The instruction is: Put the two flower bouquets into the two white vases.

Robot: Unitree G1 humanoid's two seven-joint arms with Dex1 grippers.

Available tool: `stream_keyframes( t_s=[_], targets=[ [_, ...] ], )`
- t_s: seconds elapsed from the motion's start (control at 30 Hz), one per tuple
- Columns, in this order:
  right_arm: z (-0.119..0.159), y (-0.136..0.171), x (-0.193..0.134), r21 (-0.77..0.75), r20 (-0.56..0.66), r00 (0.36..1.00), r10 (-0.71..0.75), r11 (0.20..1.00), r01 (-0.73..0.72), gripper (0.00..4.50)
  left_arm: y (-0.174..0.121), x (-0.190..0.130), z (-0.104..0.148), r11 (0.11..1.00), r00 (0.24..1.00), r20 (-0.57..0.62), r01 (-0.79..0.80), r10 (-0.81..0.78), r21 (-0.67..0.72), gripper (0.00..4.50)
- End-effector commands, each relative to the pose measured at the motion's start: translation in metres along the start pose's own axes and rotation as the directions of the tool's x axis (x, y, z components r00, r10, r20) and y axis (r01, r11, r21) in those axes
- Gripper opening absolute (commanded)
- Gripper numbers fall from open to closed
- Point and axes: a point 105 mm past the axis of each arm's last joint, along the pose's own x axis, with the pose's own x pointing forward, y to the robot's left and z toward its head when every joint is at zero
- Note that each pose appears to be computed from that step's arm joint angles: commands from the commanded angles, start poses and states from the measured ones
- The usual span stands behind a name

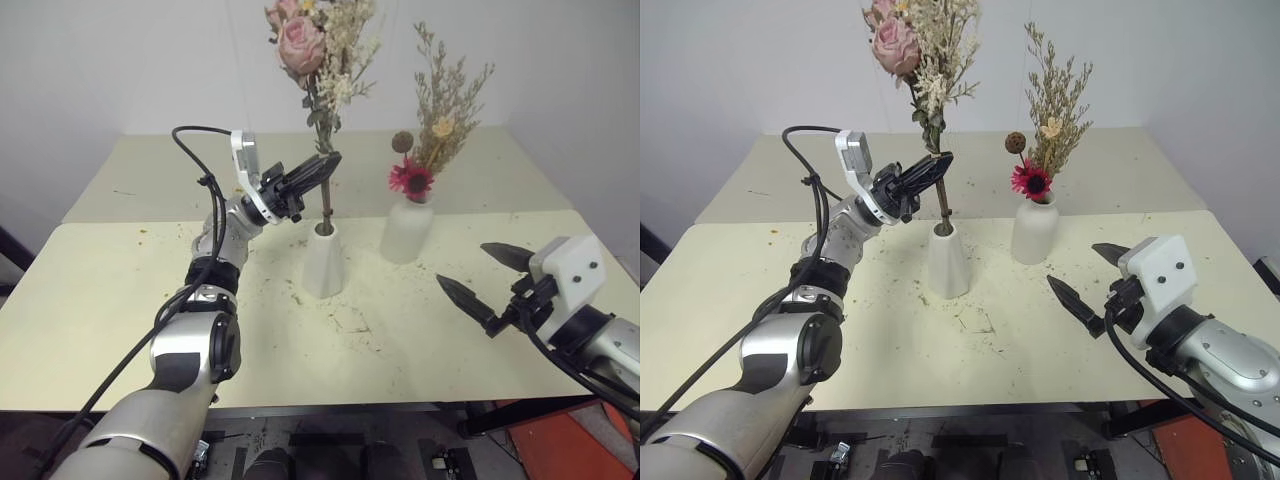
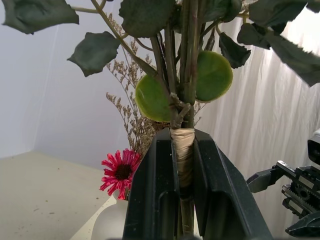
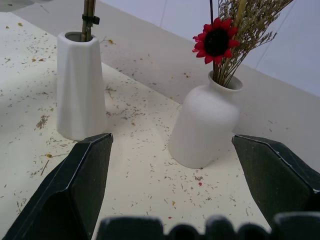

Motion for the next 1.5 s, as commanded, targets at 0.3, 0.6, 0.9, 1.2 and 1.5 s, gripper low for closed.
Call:
stream_keyframes(
  t_s=[0.3, 0.6, 0.9, 1.2, 1.5],
  targets=[
    [0.004, 0.002, 0.0, -0.029, 0.035, 0.999, -0.002, 1.0, 0.003, 4.5, -0.003, -0.004, -0.002, 0.999, 1.0, 0.001, 0.015, -0.015, 0.048, 0.13],
    [0.005, 0.001, 0.0, 0.005, 0.056, 0.998, -0.014, 1.0, 0.014, 4.5, -0.007, -0.008, -0.014, 0.998, 0.999, -0.03, 0.031, -0.03, 0.053, 0.13],
    [0.004, 0.001, -0.001, 0.001, 0.055, 0.998, -0.016, 1.0, 0.016, 4.5, -0.009, -0.013, -0.026, 0.996, 0.996, -0.079, 0.041, -0.034, 0.084, 0.13],
    [0.003, 0.001, -0.001, -0.006, 0.055, 0.998, -0.015, 1.0, 0.015, 4.5, -0.012, -0.014, -0.032, 0.993, 0.994, -0.096, 0.058, -0.048, 0.105, 0.13],
    [0.002, 0.0, -0.001, -0.016, 0.056, 0.998, -0.014, 1.0, 0.015, 4.5, -0.011, -0.016, -0.03, 0.992, 0.995, -0.096, 0.05, -0.039, 0.112, 0.13]
  ],
)
